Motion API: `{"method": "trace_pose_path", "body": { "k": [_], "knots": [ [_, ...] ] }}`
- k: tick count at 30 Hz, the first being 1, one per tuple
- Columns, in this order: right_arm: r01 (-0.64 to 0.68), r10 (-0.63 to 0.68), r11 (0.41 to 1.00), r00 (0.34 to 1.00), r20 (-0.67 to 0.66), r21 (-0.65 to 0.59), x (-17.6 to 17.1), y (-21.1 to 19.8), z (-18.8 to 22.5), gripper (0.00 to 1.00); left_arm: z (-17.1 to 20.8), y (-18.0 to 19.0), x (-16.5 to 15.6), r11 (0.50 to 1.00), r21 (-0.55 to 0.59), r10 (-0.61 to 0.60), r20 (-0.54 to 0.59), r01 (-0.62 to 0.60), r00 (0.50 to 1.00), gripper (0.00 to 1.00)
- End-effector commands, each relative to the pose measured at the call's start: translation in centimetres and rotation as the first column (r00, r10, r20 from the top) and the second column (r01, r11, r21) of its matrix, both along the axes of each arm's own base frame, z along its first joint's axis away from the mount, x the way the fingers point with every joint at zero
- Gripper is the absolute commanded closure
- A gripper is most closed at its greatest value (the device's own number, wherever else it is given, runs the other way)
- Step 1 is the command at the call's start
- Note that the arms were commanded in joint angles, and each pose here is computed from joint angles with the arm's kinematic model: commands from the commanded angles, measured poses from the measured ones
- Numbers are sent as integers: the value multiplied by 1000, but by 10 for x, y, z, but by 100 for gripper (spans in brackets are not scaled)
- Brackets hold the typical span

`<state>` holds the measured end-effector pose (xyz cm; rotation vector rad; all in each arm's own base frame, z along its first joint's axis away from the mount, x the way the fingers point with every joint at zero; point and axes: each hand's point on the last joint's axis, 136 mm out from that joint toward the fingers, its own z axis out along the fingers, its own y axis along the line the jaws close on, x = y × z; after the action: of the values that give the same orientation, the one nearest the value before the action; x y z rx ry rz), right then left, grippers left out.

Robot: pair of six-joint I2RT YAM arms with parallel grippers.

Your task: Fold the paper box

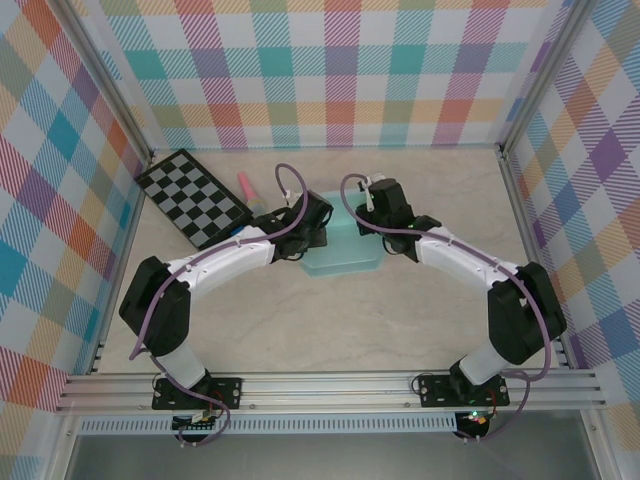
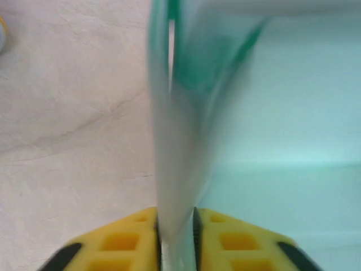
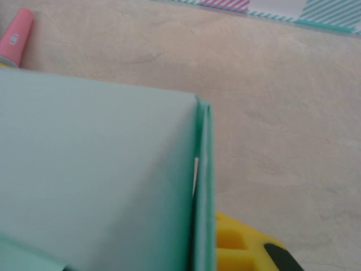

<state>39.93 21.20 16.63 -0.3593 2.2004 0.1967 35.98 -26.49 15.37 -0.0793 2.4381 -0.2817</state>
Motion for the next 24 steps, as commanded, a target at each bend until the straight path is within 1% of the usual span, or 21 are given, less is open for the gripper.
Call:
{"method": "trace_pose_path", "body": {
  "k": [1, 2, 3, 4, 5, 7, 9, 10, 12, 13, 14, 15, 16, 17, 19, 21, 23, 24],
  "knots": [
    [-56, 56, 998, 998, -2, 32, 1, -6, -5, 100, 51, -21, -7, 986, -142, -71, 78, 81, 994, 46],
    [-109, 110, 993, 994, -16, 52, -1, -3, -5, 100, 58, -22, -9, 981, -170, -82, 85, 95, 993, 38],
    [-131, 133, 990, 991, -31, 58, -1, -4, -6, 100, 66, -23, -11, 971, -212, -95, 96, 113, 991, 31],
    [-152, 154, 987, 988, -32, 55, -1, -4, -6, 100, 73, -26, -14, 958, -253, -113, 106, 137, 988, 28],
    [-190, 192, 980, 981, -33, 56, -2, -3, -7, 100, 83, -25, -17, 943, -295, -122, 120, 152, 985, 16],
    [-247, 248, 968, 968, -23, 52, -1, -4, -6, 100, 103, -23, -22, 917, -352, -133, 170, 186, 977, 1],
    [-342, 342, 939, 940, 7, 46, -1, -2, -7, 100, 119, -11, -24, 902, -388, -111, 208, 187, 972, 0],
    [-379, 378, 924, 926, 27, 47, -1, 0, -8, 100, 120, -1, -25, 905, -401, -73, 190, 145, 979, 0],
    [-426, 424, 902, 905, 47, 63, 2, 4, -10, 100, 117, 33, -24, 932, -364, 61, 133, -9, 989, 0],
    [-468, 465, 880, 884, 51, 78, 1, 10, -11, 100, 119, 39, -22, 939, -343, 64, 150, -9, 987, 0],
    [-516, 513, 852, 857, 55, 93, -1, 18, -13, 99, 123, 38, -20, 948, -315, 7, 189, 54, 982, 0],
    [-531, 529, 840, 847, 50, 113, 0, 25, -15, 100, 124, 35, -18, 955, -275, -50, 219, 111, 974, 0],
    [-535, 533, 835, 845, 48, 129, 2, 30, -17, 100, 122, 34, -16, 962, -236, -79, 233, 135, 969, 0],
    [-548, 546, 825, 836, 54, 140, 1, 38, -19, 99, 117, 35, -13, 972, -190, -93, 233, 139, 968, 0],
    [-616, 609, 780, 788, 92, 111, -7, 55, -25, 98, 100, 40, -4, 985, -108, -109, 201, 133, 973, 0],
    [-718, 706, 695, 690, 159, 27, -25, 76, -34, 99, 81, 33, 2, 979, -64, -180, 149, 191, 972, 0],
    [-783, 773, 620, 598, 209, -51, -40, 88, -42, 100, 57, 26, 7, 974, -28, -223, 96, 226, 970, 1],
    [-803, 796, 590, 563, 223, -82, -45, 93, -47, 100, 45, 23, 7, 970, -19, -242, 69, 244, 968, 2]
  ]
}}
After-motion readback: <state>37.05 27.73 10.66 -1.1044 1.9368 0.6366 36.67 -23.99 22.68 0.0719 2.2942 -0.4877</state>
